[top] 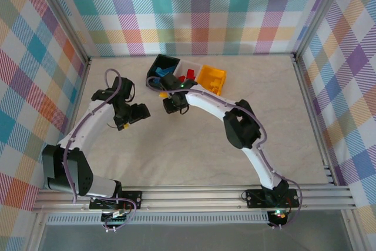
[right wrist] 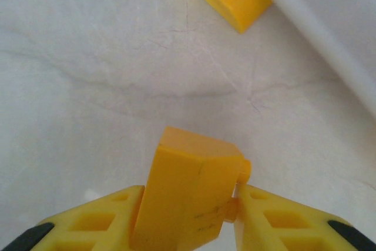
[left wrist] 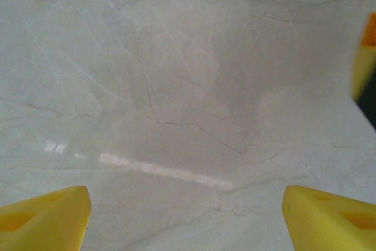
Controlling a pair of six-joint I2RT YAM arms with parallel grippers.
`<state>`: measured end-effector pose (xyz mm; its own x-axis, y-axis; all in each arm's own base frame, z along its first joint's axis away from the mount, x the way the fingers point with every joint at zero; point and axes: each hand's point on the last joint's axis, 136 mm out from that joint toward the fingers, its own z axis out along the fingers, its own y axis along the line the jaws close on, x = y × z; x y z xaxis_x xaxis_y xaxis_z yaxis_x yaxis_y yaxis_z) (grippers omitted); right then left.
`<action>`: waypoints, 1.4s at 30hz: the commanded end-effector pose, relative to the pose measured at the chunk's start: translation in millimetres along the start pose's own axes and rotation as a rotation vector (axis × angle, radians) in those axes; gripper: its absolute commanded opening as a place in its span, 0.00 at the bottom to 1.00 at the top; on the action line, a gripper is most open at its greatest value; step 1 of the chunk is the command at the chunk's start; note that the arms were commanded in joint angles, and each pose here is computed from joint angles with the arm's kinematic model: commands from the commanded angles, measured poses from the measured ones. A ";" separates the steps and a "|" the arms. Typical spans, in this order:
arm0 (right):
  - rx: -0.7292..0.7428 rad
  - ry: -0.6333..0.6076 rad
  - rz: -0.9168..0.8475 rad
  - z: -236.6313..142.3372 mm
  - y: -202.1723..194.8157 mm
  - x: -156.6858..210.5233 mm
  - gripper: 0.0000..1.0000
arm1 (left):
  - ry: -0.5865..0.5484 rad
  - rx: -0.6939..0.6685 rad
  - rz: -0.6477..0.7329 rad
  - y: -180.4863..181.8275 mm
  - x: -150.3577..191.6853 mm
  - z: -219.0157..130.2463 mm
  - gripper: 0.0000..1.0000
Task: Sort the legos into containers by color
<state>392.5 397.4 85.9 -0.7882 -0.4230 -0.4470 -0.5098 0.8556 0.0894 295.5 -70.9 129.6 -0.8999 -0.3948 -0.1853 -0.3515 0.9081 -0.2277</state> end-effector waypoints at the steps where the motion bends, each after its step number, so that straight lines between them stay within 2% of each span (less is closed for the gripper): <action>1: -0.041 -0.103 0.064 -55.6 -14.0 -24.9 0.40 | 0.000 0.027 0.024 -9.3 -15.8 14.6 0.85; 5: -0.021 -0.126 0.186 -88.5 -61.1 -24.0 0.40 | 0.016 0.037 0.089 -30.1 -32.4 37.8 0.85; 8: 0.004 -0.127 0.256 -99.9 -96.6 -22.9 0.40 | 0.009 0.033 0.175 -51.8 -48.3 52.8 0.85; 12: 0.012 -0.115 0.316 -95.4 -132.5 -24.0 0.40 | 0.004 0.032 0.246 -77.1 -72.2 74.0 0.85; 18: 0.033 -0.094 0.399 -73.8 -163.3 -28.4 0.40 | 0.011 0.032 0.309 -99.9 -95.0 106.9 0.85; 23: 0.022 -0.046 0.442 -51.4 -175.6 -28.7 0.43 | 0.006 0.039 0.350 -118.1 -110.2 124.4 0.85; 25: 0.025 -0.036 0.449 -46.7 -180.5 -32.3 0.54 | -0.001 0.044 0.367 -126.3 -115.9 128.7 0.85; 27: 0.024 -0.036 0.450 -48.7 -181.0 -37.0 0.57 | -0.003 0.051 0.381 -134.1 -119.6 133.2 0.85; 31: 0.012 -0.042 0.437 -62.0 -177.6 -40.9 0.59 | -0.013 0.045 0.414 -146.8 -125.4 143.6 0.86; 42: 0.000 0.014 0.469 -83.6 -169.6 -10.9 0.59 | -0.019 0.064 0.456 -168.7 -138.1 169.4 0.86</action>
<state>472.1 234.3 131.1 -0.9346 -0.0122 -0.3554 -0.1067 0.9630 0.2473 524.9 -193.1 52.7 -0.9425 0.0052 -0.3342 0.0779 0.9758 -0.2045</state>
